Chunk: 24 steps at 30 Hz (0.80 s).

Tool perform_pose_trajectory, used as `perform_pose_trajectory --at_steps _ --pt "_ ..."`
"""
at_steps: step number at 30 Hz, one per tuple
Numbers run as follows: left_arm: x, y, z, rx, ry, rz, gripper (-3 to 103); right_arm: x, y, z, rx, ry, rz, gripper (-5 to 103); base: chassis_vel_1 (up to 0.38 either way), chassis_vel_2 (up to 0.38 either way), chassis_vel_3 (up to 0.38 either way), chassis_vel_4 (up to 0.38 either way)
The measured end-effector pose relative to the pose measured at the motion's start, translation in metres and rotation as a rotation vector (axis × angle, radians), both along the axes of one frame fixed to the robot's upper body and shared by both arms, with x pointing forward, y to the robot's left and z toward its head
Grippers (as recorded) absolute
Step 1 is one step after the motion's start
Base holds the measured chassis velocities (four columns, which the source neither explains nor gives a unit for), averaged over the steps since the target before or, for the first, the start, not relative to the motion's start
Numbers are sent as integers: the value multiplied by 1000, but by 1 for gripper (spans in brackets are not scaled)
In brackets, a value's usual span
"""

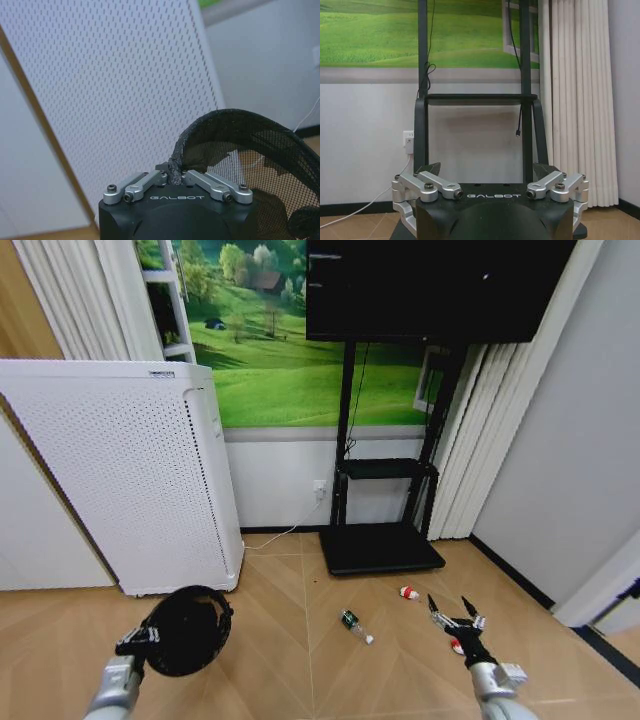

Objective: Pick up the trash bin and place the garbage on the floor into it.

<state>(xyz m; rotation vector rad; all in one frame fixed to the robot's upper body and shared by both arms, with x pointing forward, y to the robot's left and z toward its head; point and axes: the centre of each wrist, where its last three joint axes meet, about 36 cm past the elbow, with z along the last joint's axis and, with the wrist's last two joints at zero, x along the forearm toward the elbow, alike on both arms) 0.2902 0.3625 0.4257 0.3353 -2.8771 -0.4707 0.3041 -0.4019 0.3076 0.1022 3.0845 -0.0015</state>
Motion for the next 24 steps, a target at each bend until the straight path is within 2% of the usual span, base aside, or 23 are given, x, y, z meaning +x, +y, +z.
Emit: perform_pose_trajectory --at_steps 3,5,12,24 --pt "6 -8 10 92 -67 -48 4 -4 8 -5 -13 36 26 100 0 0 0 0" --pt "7 -9 10 111 -84 -69 4 -6 11 -9 -12 53 36 100 0 0 0 0" --pt "14 -14 18 105 -178 -155 4 -2 19 -17 -65 95 54 100 0 0 0 0" --pt "16 -14 13 96 -173 -166 4 5 27 -18 -82 102 80 100 29 30 -37 -43"
